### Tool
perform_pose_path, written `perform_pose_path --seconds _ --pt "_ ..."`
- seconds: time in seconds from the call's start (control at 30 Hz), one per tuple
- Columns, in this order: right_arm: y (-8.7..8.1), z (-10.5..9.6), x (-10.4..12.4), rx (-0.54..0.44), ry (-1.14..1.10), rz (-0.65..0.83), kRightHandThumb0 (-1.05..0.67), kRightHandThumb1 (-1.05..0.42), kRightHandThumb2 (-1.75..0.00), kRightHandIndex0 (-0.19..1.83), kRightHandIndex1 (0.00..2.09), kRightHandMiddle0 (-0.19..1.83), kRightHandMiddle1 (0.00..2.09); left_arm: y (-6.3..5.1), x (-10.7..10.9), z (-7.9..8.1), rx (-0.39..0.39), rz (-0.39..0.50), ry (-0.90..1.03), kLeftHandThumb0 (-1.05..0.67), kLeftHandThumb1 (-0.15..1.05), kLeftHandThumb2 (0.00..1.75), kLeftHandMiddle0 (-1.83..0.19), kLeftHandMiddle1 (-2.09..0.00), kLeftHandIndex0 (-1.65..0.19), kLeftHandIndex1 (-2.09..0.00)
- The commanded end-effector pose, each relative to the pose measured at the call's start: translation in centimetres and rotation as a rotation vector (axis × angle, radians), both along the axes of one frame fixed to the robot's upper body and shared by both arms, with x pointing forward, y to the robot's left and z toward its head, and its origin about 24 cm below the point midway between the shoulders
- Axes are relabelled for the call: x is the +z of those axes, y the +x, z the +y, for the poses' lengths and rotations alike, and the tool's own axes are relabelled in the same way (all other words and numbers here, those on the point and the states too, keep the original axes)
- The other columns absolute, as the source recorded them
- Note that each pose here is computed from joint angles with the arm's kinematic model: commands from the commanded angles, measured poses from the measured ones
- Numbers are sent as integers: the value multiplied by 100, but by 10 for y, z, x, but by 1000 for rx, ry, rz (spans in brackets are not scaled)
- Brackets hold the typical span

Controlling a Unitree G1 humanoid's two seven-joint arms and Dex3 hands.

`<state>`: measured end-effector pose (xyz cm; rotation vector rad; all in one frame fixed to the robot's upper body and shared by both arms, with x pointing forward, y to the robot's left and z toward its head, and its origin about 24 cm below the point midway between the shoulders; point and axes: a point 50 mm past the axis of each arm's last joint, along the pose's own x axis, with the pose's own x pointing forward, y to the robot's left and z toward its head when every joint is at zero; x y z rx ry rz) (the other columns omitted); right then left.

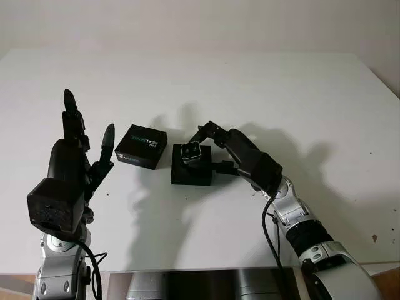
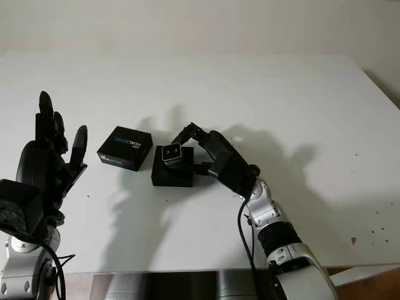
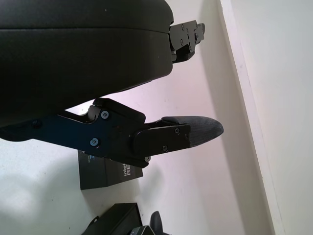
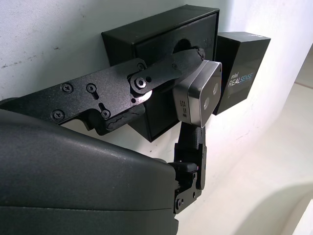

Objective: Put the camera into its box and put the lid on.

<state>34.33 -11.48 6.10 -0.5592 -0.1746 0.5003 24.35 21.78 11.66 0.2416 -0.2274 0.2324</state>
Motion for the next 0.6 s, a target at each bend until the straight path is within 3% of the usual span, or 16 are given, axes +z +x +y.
perform_pose_path --seconds 0.0,0.57 --pt "-5 -9 -9 -5 -27 23 -44 -96 -5 25 6 33 153 -2 1 -1 -2 -3 13 -59 105 50 16 -6 19 -2" --pt "-11 1 -15 31 -4 38 -44 -96 -5 26 6 32 157 -1 2 -1 -5 -7 0 -57 105 51 18 -5 19 0"
